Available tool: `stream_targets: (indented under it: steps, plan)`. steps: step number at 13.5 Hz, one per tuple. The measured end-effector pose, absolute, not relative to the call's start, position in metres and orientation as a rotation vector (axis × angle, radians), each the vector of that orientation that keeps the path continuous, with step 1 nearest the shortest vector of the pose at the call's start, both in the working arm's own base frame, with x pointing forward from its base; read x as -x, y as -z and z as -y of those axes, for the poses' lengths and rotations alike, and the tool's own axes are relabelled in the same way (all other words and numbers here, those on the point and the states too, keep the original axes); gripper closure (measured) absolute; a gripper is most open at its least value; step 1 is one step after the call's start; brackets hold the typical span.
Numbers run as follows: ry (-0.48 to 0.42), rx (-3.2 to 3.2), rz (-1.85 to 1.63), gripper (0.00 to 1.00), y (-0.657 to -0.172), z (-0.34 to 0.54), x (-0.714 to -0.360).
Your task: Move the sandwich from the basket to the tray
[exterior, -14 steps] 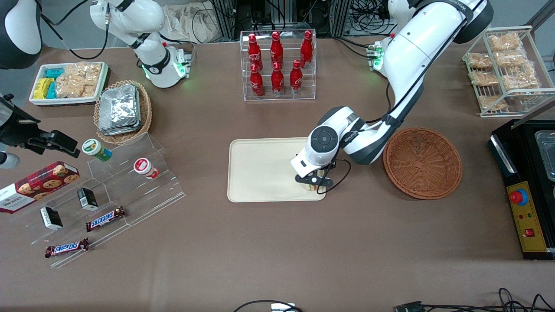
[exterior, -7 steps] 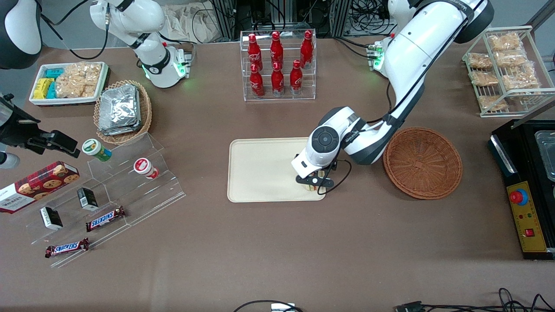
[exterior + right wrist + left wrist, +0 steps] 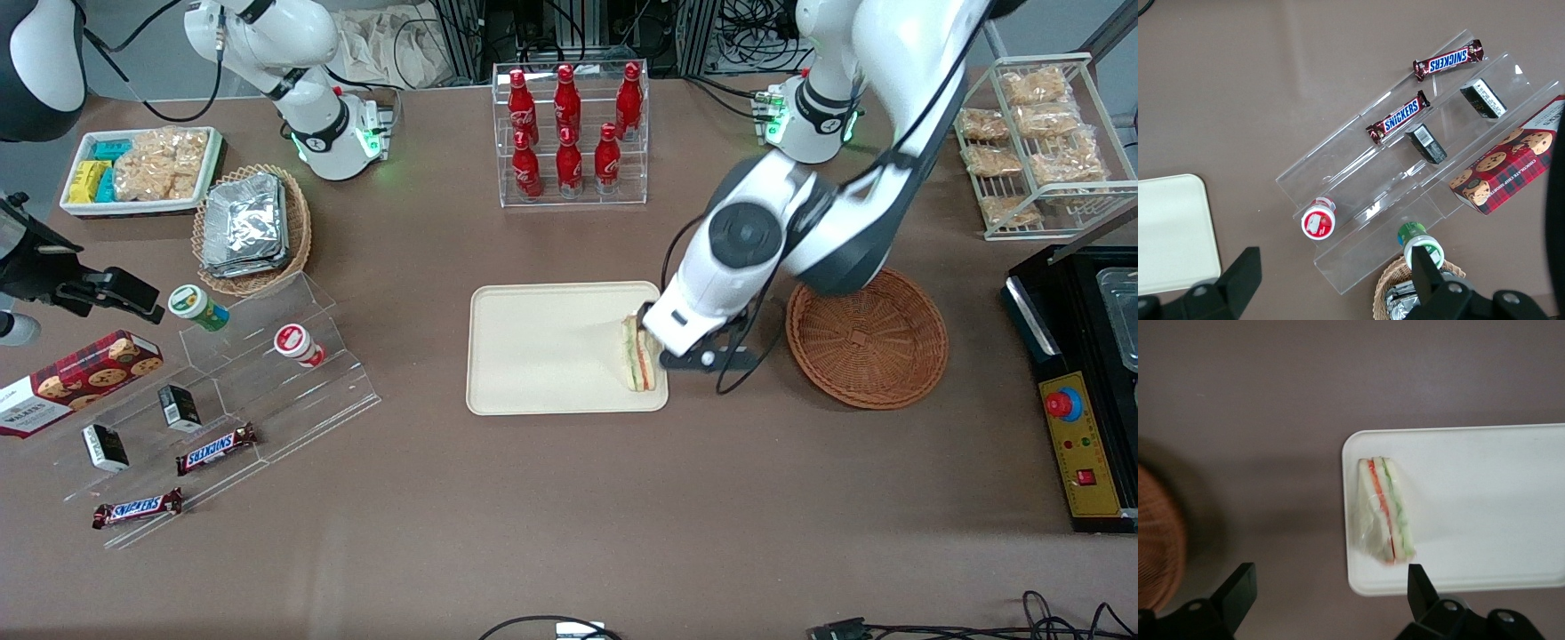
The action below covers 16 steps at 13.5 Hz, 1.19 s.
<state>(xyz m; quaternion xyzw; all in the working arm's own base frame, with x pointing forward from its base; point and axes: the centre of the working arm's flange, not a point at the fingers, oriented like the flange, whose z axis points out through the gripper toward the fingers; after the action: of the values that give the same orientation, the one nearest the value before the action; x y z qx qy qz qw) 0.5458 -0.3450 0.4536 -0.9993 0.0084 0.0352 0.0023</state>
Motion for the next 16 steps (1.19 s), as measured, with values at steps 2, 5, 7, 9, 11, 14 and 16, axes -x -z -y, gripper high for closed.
stream_targets:
  steps: [2, 5, 7, 9, 11, 14, 16]
  plan:
    - [-0.064, 3.092, 0.004, 0.0, -0.529, 0.331, -0.528]
    - [-0.073, 3.06, 0.0, 0.0, -0.578, 0.305, -0.522]
    - [-0.084, 3.06, -0.012, 0.0, -0.588, 0.274, -0.534]
    - [-0.103, 3.071, -0.032, 0.0, -0.599, 0.233, -0.545]
    - [-0.102, 3.08, -0.056, 0.0, -0.609, 0.19, -0.553]
    - [-0.103, 3.077, -0.106, 0.0, -0.618, 0.151, -0.554]
    - [-0.128, 3.107, -0.089, 0.0, -0.619, 0.125, -0.551]
